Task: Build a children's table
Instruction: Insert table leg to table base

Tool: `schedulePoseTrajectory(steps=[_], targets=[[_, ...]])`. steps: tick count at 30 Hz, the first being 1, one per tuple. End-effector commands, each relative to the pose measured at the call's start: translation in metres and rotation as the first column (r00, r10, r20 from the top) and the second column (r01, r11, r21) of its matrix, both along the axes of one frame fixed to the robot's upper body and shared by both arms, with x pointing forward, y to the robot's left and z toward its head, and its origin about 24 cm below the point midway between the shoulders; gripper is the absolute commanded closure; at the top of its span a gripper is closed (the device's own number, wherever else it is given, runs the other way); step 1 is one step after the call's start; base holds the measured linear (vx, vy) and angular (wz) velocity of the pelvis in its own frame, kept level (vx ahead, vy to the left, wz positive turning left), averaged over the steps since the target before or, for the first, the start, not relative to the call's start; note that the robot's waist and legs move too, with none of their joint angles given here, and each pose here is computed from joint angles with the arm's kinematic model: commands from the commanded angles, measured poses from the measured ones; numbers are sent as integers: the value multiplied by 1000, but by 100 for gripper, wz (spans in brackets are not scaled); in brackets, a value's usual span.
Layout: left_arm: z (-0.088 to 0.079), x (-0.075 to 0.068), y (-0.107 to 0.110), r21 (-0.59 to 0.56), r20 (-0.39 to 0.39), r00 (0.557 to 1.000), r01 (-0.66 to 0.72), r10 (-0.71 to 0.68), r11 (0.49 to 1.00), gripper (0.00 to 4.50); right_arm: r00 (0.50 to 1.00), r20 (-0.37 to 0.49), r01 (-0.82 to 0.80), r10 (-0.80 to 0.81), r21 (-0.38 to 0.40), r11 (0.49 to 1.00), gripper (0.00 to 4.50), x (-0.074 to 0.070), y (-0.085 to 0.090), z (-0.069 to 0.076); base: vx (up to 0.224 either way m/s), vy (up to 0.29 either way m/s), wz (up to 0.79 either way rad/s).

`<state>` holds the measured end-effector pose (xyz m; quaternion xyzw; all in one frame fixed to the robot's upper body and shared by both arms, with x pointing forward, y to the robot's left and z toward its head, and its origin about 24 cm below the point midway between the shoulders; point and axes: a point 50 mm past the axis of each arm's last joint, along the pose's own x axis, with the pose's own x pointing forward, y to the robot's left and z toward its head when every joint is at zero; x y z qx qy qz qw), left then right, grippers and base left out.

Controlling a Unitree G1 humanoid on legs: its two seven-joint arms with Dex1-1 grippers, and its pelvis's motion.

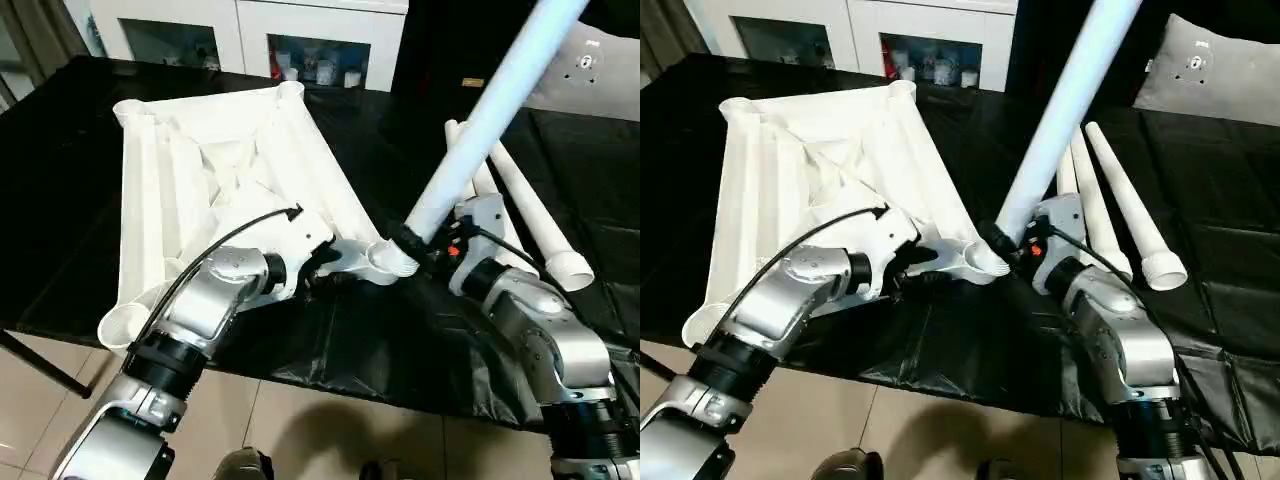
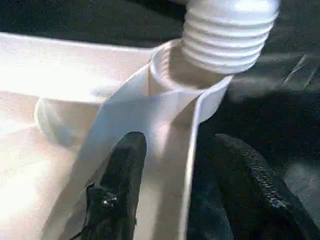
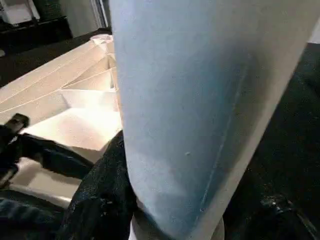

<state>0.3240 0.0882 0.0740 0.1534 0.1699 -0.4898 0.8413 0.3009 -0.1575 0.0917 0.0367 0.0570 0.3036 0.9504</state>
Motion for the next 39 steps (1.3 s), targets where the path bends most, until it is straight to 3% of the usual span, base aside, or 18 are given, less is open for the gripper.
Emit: schedulePoseTrajectory(steps=[1,9,12,13,17,24,28,31,35,39], targets=[[1,2,0,28,20,1000,6,-6,1000,254,1000,22,-12,12,-7,1000,261,-2,1,6,0,0,0],[-4,1,3,83,12,999,41,-42,996,335,1000,15,-16,16,-10,1000,261,-2,3,4,0,0,0],[-6,1,4,103,9,998,56,-58,993,346,1000,14,-20,20,-11,1000,261,-2,4,4,0,0,0],[-6,0,4,110,8,998,61,-62,992,375,1000,13,-22,22,-11,1000,261,-2,4,4,0,0,0],[-6,0,4,113,4,997,74,-75,991,388,999,-3,-52,52,-23,998,261,-1,6,5,0,0,0],[-7,0,4,167,2,986,164,-166,972,448,991,-30,-131,130,-65,989,261,2,14,6,0,0,0],[-7,-5,4,197,5,962,268,-274,943,448,981,-65,-190,184,-106,976,261,4,18,2,0,0,0],[-7,-14,2,197,11,908,410,-420,891,450,973,-94,-223,212,-128,966,261,5,19,-1,0,0,0],[-3,-13,4,203,29,884,451,-466,869,450,960,-161,-256,231,-159,954,261,3,18,-10,0,0,0],[-1,-6,7,224,50,896,421,-441,879,450,948,-196,-285,251,-169,943,261,-1,17,-14,0,0,0]])
